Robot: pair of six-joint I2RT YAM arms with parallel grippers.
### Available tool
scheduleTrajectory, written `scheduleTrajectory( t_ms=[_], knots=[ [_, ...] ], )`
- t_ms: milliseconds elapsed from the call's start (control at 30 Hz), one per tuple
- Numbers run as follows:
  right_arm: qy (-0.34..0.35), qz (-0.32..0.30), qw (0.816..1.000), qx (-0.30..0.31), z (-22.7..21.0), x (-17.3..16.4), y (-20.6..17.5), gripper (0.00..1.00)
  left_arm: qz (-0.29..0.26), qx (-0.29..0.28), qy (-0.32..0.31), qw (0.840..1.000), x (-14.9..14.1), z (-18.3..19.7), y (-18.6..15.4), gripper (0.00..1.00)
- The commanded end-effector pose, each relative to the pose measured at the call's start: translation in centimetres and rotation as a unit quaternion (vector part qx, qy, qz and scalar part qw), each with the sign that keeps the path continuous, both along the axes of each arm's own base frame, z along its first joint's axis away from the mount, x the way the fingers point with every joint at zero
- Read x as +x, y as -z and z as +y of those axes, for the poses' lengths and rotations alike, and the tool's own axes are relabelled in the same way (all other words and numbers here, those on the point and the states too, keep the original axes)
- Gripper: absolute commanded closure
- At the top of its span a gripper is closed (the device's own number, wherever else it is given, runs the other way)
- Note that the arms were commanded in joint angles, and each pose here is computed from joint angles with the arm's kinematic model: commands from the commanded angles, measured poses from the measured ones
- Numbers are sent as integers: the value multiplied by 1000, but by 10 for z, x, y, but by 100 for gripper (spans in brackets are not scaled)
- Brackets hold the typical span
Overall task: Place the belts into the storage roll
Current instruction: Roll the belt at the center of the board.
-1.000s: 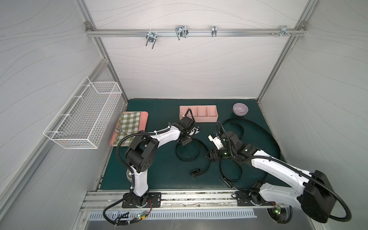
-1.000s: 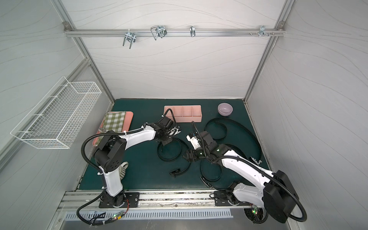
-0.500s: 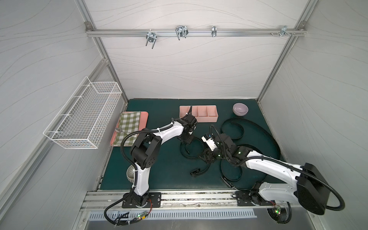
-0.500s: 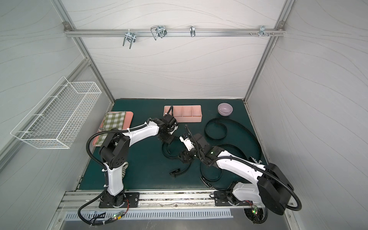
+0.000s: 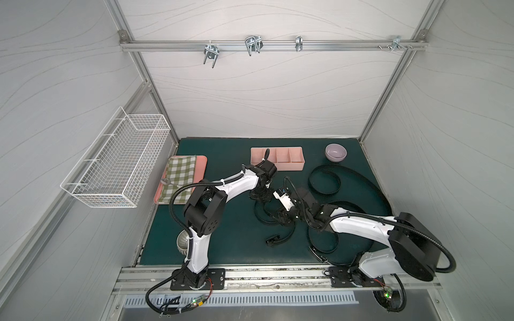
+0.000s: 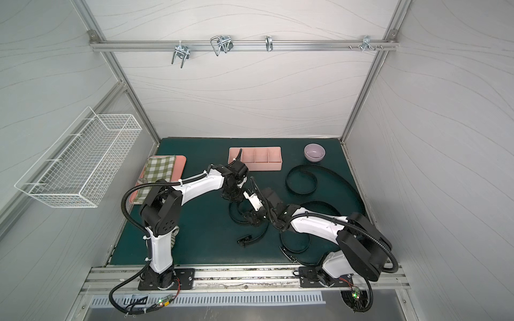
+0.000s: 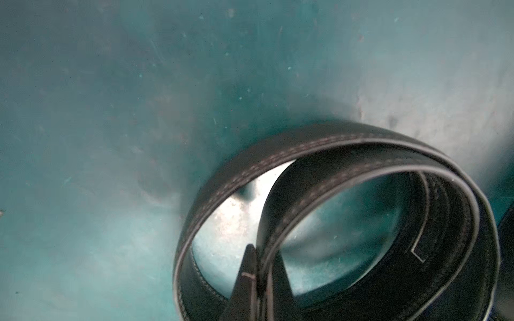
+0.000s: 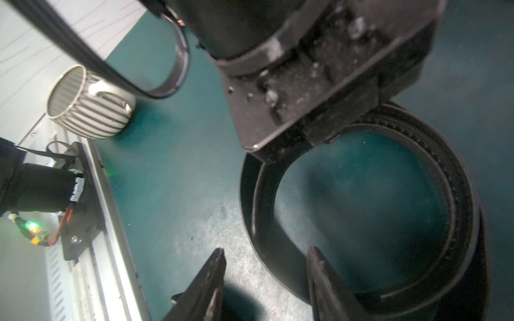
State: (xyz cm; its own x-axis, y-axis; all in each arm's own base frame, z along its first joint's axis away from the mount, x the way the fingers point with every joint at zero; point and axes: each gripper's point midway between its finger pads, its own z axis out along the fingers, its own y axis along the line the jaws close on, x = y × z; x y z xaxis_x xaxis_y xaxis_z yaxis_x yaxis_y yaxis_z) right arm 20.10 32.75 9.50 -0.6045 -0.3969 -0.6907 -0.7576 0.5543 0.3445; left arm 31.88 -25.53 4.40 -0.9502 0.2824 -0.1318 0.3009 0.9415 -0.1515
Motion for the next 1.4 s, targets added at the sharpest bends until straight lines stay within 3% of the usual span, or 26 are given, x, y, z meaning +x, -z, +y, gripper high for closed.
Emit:
scheduleTrajectory(
  t_ms=[0, 333, 733, 900, 1000, 1067, 1100, 1267, 1367],
  knots=[
    [-9, -7, 1000, 15, 11, 2, -5, 54, 4, -9, -13, 1000, 5, -8, -3, 100],
    [-22, 8, 1000, 17, 23, 4, -2, 71, 10, -16, -15, 1000, 3, -11, -1, 100],
    [-33, 24, 999, 10, 28, 2, 8, 78, 14, -21, -16, 1000, 1, -14, 0, 100],
    [-30, 25, 999, 8, 27, 3, 8, 88, 15, -23, -16, 999, 0, -14, 1, 100],
    [-27, 26, 999, 8, 27, 3, 8, 100, 17, -29, -15, 999, -1, -15, -1, 100],
    [-24, 26, 999, 9, 25, 4, 8, 100, 12, -37, -16, 999, -1, -16, -5, 100],
    [-24, 26, 999, 9, 24, 3, 8, 100, 5, -41, -20, 999, -1, -16, -9, 95],
    [-27, 23, 999, 17, 18, -2, 7, 100, -83, -88, -64, 991, 10, -6, -51, 43],
    [-26, 24, 999, 15, 13, -5, 7, 100, -151, -116, -87, 978, 11, 10, -89, 2]
  ],
)
